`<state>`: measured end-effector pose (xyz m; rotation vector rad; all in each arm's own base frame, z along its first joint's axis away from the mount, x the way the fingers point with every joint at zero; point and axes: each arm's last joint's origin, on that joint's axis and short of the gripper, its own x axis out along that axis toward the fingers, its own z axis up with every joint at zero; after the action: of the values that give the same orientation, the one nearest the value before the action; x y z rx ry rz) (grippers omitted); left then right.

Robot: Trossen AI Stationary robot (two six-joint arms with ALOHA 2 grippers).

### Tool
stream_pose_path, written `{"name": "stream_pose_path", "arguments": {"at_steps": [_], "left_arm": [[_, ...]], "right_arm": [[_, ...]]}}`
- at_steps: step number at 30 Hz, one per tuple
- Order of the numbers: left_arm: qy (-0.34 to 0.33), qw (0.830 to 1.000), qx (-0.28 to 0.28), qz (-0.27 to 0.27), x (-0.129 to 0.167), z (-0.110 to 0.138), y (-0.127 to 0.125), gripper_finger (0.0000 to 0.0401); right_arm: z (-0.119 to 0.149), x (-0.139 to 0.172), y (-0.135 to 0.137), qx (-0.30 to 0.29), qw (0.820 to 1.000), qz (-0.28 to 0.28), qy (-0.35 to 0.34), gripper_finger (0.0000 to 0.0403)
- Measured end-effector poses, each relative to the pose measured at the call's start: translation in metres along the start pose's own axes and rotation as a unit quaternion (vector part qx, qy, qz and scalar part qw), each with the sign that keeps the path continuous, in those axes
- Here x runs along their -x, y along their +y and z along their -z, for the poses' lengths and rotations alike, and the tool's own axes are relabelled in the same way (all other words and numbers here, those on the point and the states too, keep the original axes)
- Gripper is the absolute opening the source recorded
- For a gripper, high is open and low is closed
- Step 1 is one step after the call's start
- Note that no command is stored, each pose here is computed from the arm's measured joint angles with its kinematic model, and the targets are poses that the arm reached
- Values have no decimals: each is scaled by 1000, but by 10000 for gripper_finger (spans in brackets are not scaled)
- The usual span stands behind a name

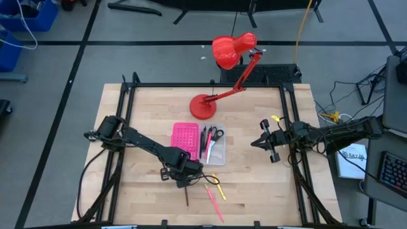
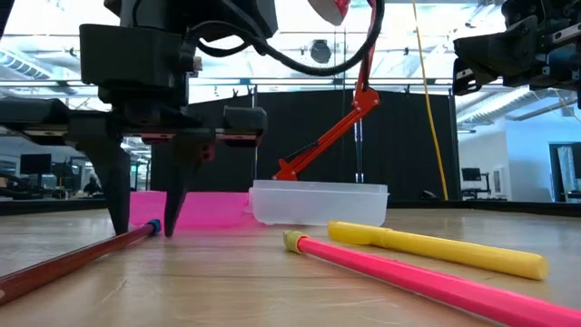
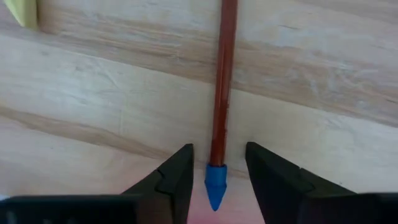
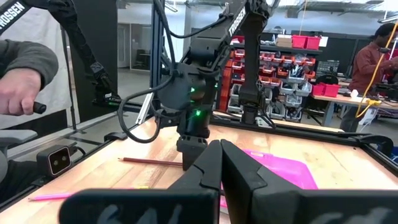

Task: Pick & place school supplies into a supply box
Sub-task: Put the brown pencil into the supply box

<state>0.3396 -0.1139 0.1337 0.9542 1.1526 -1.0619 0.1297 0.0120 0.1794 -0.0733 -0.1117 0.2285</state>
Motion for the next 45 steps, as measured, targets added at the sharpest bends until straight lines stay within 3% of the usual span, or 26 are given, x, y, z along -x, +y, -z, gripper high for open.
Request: {"name": "stream_pose_path", "arguments": {"at_steps": [11,18,24,28,34,45], "left_arm": [[-21,1000,-18,5,-1,7,5,14],[-14,1000,-22,-8,0,2,6,39],[10,999,-33,-28,13,-14,12,12],[-4,998,-30,-52,32,-24,22,18],[21,993,-95,-73,53,-34,28,18],[77,978,-157,-117,102,-3,65,4]], "right_arm": [[0,0,0,0,1000,0,0,0],[0,0,0,-1,1000,0,0,0],[0,0,0,-1,1000,-2,0,0],[0,0,0,-1,1000,-2,0,0],[0,0,0,-1,1000,-2,0,0],[4,0,0,-4,1000,-3,20,0]]}}
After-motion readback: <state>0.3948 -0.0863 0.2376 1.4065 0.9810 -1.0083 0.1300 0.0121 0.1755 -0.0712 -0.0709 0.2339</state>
